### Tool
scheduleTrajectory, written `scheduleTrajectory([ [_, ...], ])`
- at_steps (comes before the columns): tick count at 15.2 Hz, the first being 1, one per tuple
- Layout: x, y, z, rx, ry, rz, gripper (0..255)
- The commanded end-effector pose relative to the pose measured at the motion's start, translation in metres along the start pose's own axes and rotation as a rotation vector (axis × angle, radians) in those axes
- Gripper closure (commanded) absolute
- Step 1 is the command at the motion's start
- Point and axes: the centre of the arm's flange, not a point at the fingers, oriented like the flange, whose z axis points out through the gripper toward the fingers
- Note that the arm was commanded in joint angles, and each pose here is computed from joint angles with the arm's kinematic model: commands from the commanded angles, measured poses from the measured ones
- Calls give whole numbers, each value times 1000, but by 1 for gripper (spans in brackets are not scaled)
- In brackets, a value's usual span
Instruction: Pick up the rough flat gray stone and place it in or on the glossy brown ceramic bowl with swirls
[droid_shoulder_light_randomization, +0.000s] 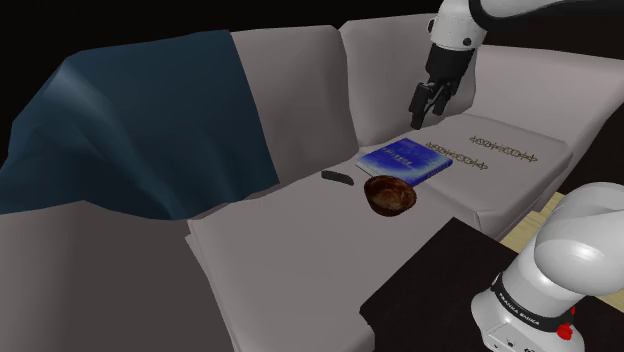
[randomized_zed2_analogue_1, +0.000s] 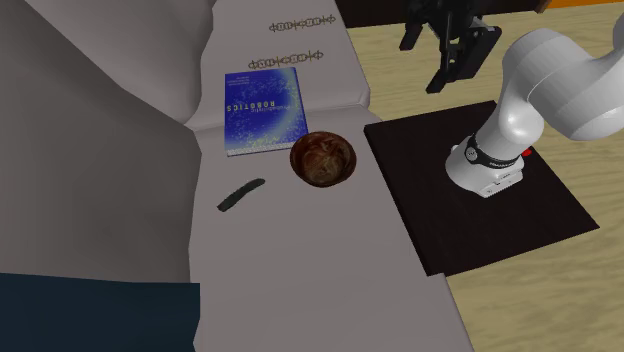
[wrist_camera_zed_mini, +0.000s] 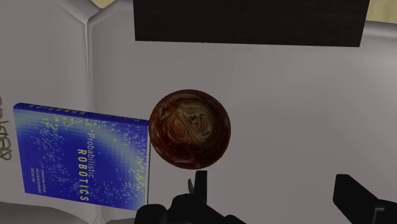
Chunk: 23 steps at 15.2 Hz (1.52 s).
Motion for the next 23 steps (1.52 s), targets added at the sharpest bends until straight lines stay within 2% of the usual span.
scheduleTrajectory([
  [1,0,0,0,0,0,0,0],
  [23,178,60,227,10,-44,-248,0],
])
